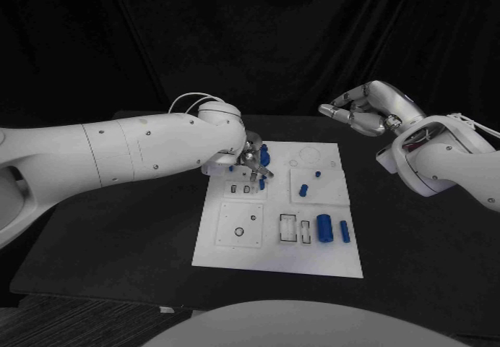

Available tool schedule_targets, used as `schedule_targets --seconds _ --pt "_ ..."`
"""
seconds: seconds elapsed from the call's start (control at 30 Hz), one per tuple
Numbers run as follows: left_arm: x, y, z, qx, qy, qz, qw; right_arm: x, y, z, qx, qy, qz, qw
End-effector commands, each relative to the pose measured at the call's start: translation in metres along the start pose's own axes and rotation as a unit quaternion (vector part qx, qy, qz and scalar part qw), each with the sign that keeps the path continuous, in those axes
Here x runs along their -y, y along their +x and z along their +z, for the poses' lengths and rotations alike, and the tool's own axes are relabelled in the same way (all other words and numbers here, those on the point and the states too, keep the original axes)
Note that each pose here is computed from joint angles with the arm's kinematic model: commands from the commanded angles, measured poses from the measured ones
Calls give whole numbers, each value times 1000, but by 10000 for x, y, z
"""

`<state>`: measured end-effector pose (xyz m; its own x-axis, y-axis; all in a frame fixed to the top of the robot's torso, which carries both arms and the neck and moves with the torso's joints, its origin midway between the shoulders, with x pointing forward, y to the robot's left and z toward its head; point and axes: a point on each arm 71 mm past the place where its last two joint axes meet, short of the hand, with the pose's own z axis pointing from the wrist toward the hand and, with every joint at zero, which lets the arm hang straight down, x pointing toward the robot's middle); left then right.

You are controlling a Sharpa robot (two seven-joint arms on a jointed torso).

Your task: Assemble the parts on the task board

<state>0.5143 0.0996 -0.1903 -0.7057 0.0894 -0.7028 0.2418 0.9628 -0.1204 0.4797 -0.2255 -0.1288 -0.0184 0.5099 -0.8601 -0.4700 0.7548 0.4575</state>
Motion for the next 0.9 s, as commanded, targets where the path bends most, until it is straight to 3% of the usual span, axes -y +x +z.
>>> schedule_targets --seconds 0.03,0.9 --pt "27 21 15 -3 7 -4 1000 16 21 -2 -4 9 0 1000" --pt "15 149 106 -21 4 -5 1000 17 45 -5 -7 10 1 1000"
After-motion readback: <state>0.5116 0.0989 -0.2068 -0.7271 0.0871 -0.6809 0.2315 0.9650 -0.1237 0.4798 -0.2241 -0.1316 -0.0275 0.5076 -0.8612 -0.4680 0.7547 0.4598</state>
